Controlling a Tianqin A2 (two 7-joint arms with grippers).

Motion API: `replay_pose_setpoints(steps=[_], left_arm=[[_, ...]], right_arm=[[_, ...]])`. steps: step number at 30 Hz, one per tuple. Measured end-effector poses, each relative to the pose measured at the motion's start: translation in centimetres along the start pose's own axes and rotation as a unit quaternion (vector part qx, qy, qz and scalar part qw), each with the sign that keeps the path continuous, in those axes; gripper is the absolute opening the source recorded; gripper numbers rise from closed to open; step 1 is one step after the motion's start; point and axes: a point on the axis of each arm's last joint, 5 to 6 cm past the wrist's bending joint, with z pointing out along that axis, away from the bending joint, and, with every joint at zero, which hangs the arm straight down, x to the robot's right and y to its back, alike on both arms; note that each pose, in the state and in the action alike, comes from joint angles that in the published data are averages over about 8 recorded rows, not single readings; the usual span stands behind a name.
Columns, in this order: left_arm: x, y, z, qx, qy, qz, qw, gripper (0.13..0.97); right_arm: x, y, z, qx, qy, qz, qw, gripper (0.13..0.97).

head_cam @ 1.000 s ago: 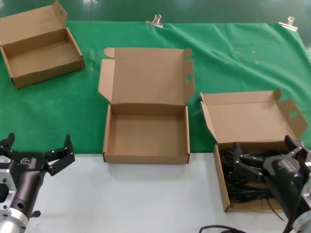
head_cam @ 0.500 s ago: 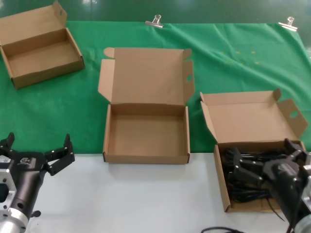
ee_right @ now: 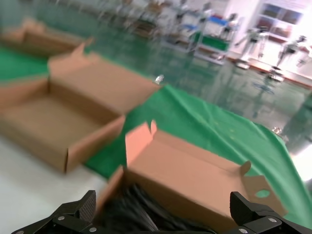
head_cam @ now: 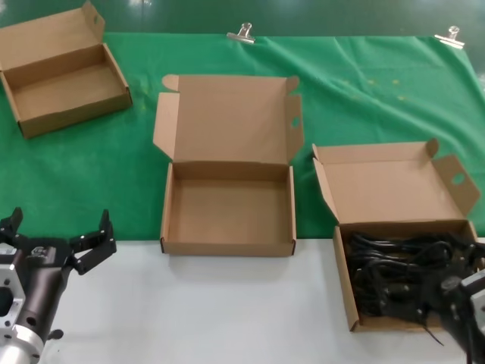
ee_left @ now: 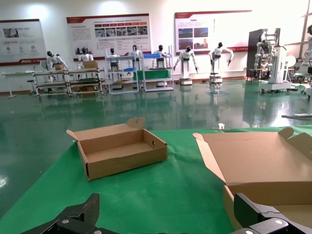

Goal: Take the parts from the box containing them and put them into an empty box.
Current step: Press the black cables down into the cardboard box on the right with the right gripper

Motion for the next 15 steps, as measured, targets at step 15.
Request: replay_pose_setpoints(steps=[15], left_arm=[[0.00,0.00,0.0,0.000,0.000,0.000,1.0000,0.966]], right_arm=[[4.5,-0.8,1.1,-0.131,0.003,-0.288,0.949,0.966]])
